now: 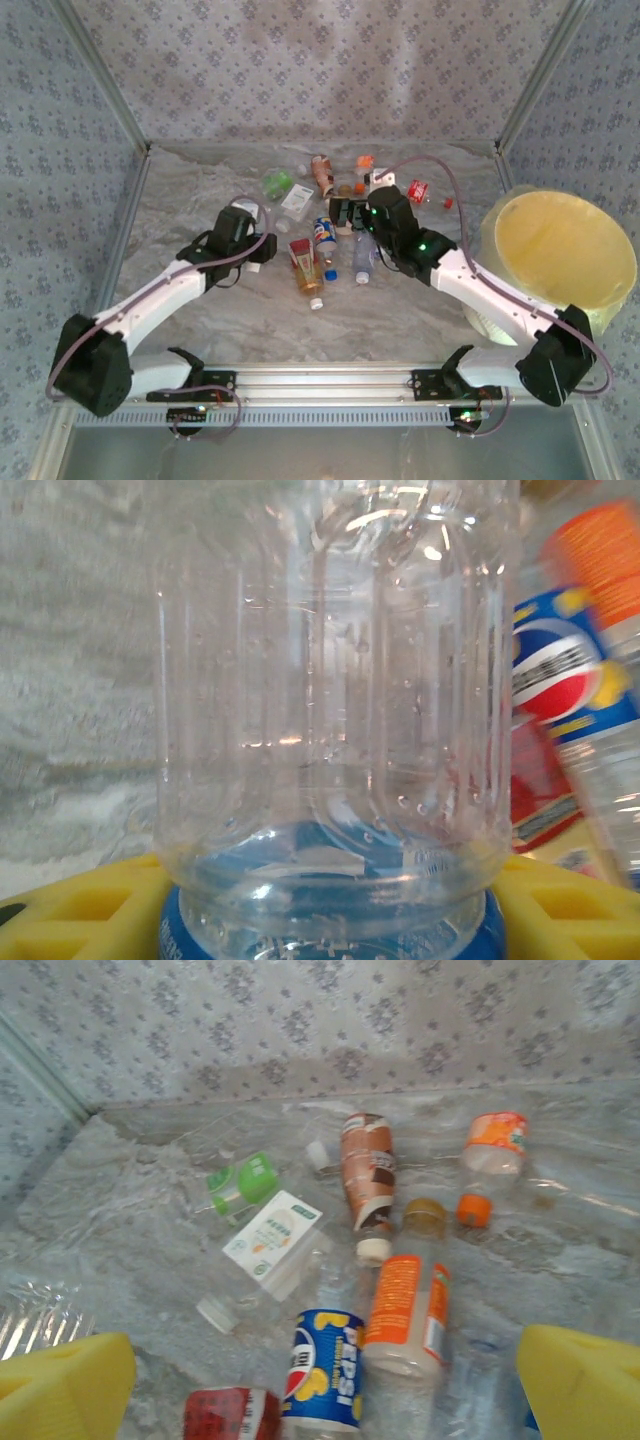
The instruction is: Put the plastic bottles in the bin
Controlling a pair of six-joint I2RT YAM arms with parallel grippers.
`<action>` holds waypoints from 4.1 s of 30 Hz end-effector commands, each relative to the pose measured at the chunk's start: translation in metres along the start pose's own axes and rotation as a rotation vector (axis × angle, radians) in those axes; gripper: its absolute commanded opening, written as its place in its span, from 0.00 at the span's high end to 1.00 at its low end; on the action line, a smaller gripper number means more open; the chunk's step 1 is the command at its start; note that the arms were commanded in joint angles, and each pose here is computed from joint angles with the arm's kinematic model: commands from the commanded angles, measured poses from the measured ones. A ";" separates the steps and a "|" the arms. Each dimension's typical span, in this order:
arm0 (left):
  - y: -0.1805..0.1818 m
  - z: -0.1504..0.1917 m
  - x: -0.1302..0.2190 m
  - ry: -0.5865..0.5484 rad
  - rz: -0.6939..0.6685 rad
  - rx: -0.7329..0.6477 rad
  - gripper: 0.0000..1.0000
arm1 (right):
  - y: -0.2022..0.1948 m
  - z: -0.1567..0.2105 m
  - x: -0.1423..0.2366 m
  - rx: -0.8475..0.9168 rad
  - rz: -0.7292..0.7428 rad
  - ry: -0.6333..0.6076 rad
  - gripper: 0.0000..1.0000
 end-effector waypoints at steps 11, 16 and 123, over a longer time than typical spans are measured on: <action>-0.030 -0.057 0.058 -0.416 0.555 -0.056 0.46 | 0.064 -0.030 0.009 -0.144 -0.633 0.170 0.00; -0.038 -0.070 0.065 -0.483 0.681 -0.082 0.46 | 0.065 -0.036 -0.001 -0.243 -0.641 0.221 0.00; 0.016 -0.045 0.022 -0.360 -0.018 0.295 0.02 | -0.165 -0.162 0.226 0.095 1.204 -0.534 0.54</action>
Point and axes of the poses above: each hand's point on the last joint's axis, 136 mm out from that joint toward the fingers, its own x axis back along the fingers, its own y axis along the line the jaws close on, z = x × y, the point moved 10 cm from there along x, back along the fingers, and after that the axes turned 14 degrees about -x, right-handed, at the moved point
